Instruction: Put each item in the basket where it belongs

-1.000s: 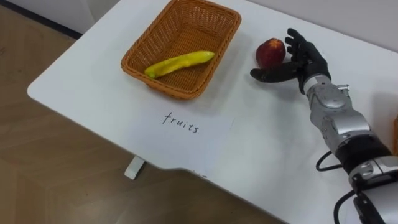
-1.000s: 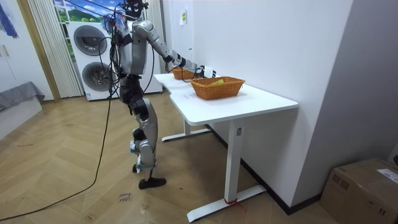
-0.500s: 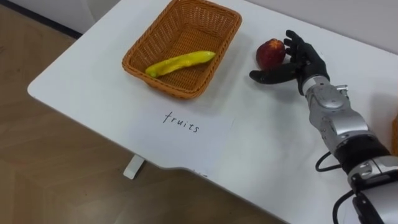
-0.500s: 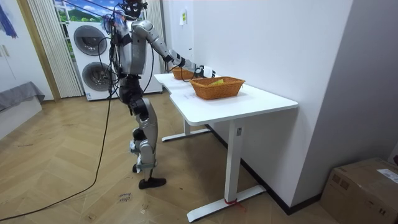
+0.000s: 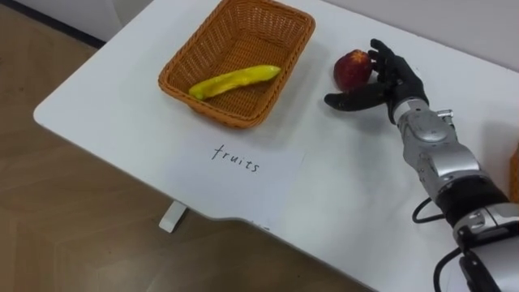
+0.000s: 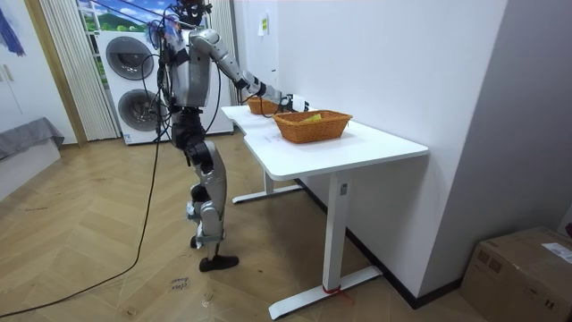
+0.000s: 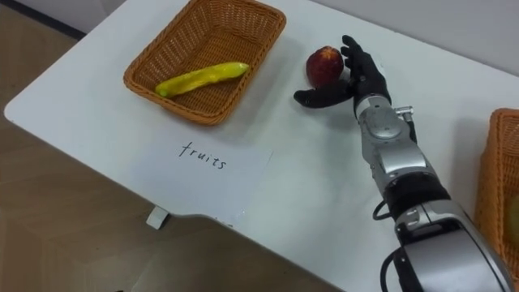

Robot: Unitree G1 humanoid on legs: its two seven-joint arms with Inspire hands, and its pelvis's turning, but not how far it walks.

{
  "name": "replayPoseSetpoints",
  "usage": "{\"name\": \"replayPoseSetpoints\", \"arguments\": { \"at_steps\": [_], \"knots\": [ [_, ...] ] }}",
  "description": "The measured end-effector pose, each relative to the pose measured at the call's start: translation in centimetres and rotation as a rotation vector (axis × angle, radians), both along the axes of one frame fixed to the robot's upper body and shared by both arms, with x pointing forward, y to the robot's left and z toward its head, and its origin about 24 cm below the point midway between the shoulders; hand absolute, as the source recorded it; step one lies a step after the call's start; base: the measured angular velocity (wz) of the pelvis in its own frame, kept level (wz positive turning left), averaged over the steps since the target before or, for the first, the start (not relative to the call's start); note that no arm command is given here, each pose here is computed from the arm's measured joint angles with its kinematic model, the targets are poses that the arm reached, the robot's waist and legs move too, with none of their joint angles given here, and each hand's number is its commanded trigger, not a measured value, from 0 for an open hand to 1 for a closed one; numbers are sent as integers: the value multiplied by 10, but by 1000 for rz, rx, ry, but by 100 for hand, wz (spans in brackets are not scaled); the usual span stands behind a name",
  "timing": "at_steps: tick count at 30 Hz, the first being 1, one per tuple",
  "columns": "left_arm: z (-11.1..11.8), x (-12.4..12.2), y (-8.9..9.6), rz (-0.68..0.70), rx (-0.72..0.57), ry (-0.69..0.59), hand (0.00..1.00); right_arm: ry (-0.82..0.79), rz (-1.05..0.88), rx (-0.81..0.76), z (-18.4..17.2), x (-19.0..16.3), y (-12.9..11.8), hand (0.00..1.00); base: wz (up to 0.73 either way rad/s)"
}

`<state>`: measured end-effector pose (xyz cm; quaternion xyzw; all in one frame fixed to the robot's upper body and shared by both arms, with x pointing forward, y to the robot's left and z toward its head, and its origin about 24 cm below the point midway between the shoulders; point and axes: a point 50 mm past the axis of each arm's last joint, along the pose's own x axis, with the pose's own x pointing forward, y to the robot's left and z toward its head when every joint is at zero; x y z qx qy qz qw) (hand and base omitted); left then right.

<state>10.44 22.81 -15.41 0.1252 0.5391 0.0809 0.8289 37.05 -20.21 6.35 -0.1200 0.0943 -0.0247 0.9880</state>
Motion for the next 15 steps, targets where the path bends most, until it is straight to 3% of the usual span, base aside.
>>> {"name": "replayPoseSetpoints", "arguments": {
  "at_steps": [5, 6, 8, 15],
  "knots": [
    [0, 0, 1, -2, -1, 0, 0, -1, 8, -17, 0, 0, 2, 0, -1],
    [0, 0, 1, -2, -1, 0, 0, -1, 9, -23, 0, 0, 2, 10, 0],
    [0, 1, 1, -4, -4, -1, 0, -1, 11, -35, 0, 0, 1, 100, 0],
    [0, 1, 0, -7, -14, -2, 0, -11, -10, -54, 2, 1, -3, 100, 0]
  ]
}}
